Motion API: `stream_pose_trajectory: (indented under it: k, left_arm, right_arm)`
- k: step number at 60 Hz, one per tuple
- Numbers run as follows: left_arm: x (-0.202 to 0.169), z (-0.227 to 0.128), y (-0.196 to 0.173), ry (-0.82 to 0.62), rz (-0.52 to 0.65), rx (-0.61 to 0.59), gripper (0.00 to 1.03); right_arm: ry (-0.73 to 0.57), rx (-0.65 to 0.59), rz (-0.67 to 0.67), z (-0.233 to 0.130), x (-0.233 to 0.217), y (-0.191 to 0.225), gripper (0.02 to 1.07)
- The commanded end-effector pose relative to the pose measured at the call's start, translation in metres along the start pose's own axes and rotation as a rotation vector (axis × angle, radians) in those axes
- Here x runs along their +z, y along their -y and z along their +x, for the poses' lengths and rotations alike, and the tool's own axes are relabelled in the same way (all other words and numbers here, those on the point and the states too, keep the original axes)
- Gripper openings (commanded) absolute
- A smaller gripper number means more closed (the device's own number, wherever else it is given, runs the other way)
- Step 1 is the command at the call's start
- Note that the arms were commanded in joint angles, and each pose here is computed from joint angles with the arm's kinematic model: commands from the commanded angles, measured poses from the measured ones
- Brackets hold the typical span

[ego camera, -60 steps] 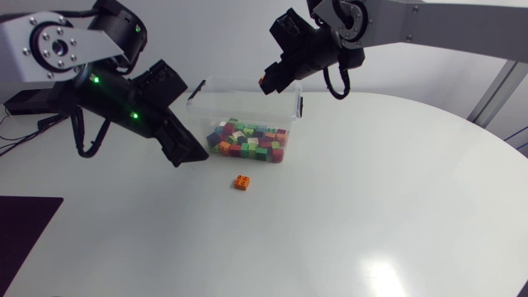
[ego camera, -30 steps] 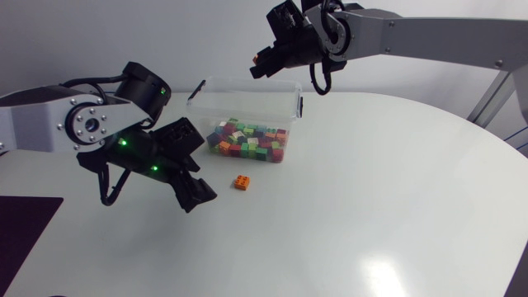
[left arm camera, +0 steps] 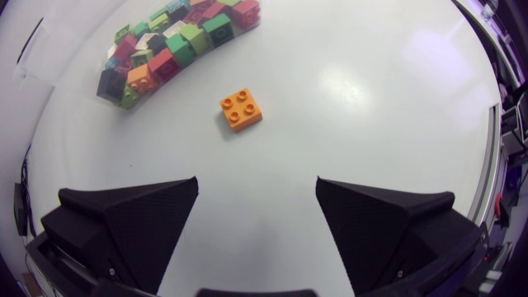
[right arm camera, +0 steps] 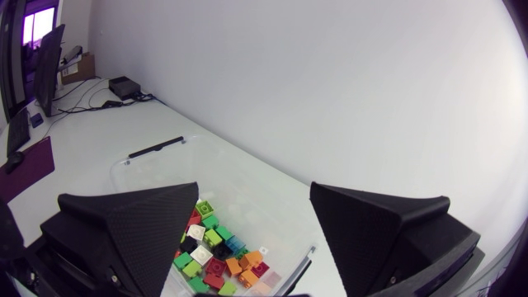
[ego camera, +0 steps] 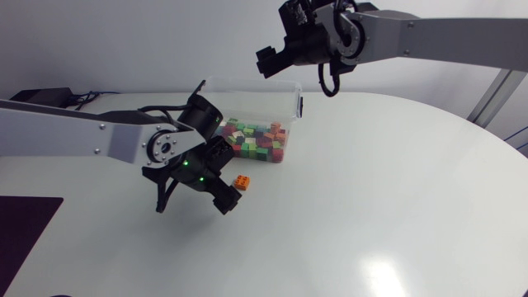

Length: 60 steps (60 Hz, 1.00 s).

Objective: Place the duplo bricks in the container

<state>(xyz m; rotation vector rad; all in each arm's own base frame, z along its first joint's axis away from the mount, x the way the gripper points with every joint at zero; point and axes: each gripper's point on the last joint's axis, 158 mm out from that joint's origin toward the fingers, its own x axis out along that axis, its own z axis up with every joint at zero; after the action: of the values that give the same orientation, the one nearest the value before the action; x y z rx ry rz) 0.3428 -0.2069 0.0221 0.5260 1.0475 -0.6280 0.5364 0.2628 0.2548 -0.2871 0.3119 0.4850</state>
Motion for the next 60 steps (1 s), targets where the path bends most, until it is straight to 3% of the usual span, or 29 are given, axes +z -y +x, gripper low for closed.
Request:
stream_pose_trajectory:
  k: [1,8,21,43,54,60]
  left_arm:
    - [0.015,0.012,-0.004,-0.003,-0.077,0.021,0.99]
    - [0.024,0.023,-0.009,-0.009,-0.13,0.034,0.99]
    - [0.032,0.048,-0.009,-0.052,-0.213,0.049,0.99]
    - [0.037,0.072,-0.015,-0.085,-0.299,0.092,0.97]
    - [0.041,0.084,-0.011,-0.109,-0.323,0.087,0.91]
    - [0.036,0.089,-0.012,-0.14,-0.347,0.089,0.83]
  right_arm:
    - [0.03,-0.025,0.021,-0.025,0.011,0.007,1.03]
    - [0.036,-0.049,0.027,-0.048,0.012,0.014,1.03]
    - [0.031,-0.19,0.129,-0.094,-0.002,0.063,1.03]
    - [-0.036,-0.329,0.159,-0.137,-0.05,0.104,1.02]
    - [-0.036,-0.342,0.149,-0.16,-0.061,0.104,1.02]
    - [-0.034,-0.354,0.146,-0.17,-0.065,0.107,1.02]
